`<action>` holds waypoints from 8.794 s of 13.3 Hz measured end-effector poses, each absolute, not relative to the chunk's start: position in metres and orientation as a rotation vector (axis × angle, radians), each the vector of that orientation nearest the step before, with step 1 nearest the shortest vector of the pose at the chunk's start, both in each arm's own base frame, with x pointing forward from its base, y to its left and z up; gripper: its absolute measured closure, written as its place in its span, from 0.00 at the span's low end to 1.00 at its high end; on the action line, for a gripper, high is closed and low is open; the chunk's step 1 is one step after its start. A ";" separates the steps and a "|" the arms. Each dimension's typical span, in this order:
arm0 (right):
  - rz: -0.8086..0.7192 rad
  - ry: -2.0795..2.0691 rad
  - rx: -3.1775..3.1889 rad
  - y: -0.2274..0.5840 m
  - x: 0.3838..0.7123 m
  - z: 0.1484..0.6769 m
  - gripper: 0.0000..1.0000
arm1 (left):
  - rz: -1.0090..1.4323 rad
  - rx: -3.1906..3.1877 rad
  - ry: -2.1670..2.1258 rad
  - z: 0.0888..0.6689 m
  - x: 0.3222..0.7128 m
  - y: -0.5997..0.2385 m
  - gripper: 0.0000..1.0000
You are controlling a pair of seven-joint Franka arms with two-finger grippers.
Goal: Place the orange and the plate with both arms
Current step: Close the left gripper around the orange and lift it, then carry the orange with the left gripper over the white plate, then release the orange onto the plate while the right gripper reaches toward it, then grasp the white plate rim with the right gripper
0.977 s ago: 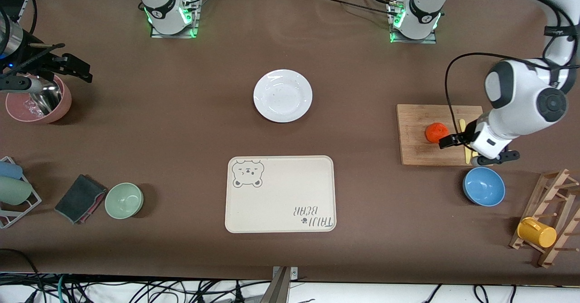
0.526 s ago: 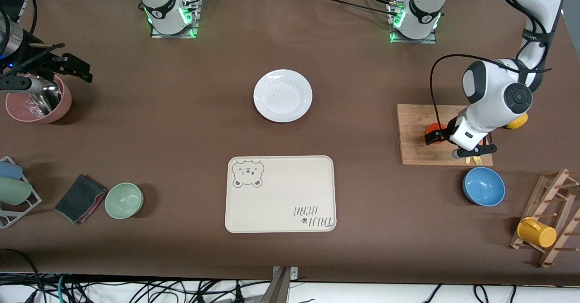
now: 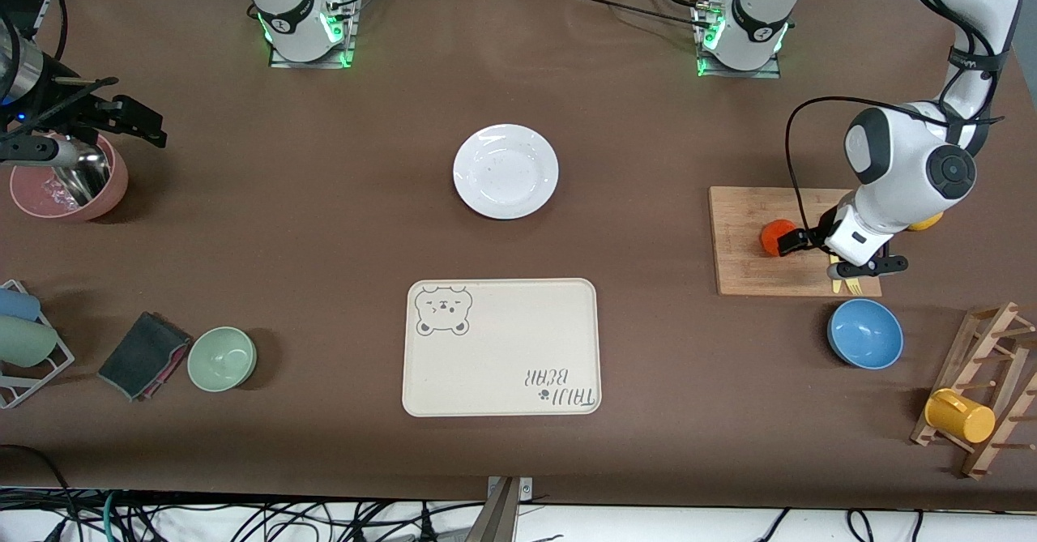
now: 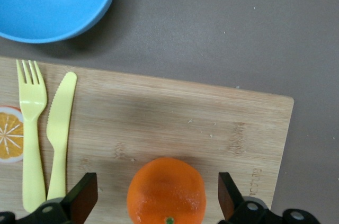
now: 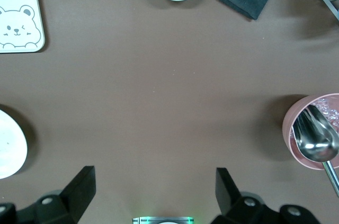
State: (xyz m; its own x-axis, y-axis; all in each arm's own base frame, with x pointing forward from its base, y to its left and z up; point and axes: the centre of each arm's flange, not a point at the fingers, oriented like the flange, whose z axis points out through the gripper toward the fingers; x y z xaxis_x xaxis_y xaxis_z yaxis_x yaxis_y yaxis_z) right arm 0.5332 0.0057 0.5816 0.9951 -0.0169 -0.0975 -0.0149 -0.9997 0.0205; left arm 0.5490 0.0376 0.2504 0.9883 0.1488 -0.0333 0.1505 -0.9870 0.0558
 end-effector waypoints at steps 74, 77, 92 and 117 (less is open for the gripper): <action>-0.243 -0.102 3.141 -0.018 0.530 0.572 0.00 | -0.082 3.061 -0.172 0.251 0.372 -0.516 0.31; -0.271 -0.100 3.140 -0.018 0.530 0.567 0.00 | -0.100 3.044 -0.138 0.231 0.390 -0.529 0.31; -0.653 -0.071 3.296 0.026 0.534 0.487 0.00 | 0.163 2.999 0.206 0.313 0.503 -0.462 0.00; -0.214 0.057 4.029 0.257 0.416 0.145 0.00 | -0.074 3.013 0.647 0.630 0.560 -0.026 0.00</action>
State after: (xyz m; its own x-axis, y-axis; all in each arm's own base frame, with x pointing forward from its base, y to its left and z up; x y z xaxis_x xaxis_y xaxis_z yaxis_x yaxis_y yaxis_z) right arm 0.4156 0.2565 0.1455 0.9951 0.0643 -0.0752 -0.0184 -0.6264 -0.7793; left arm 0.5595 -0.0257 0.6302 0.9109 0.4085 -0.0591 0.4113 -0.9103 0.0473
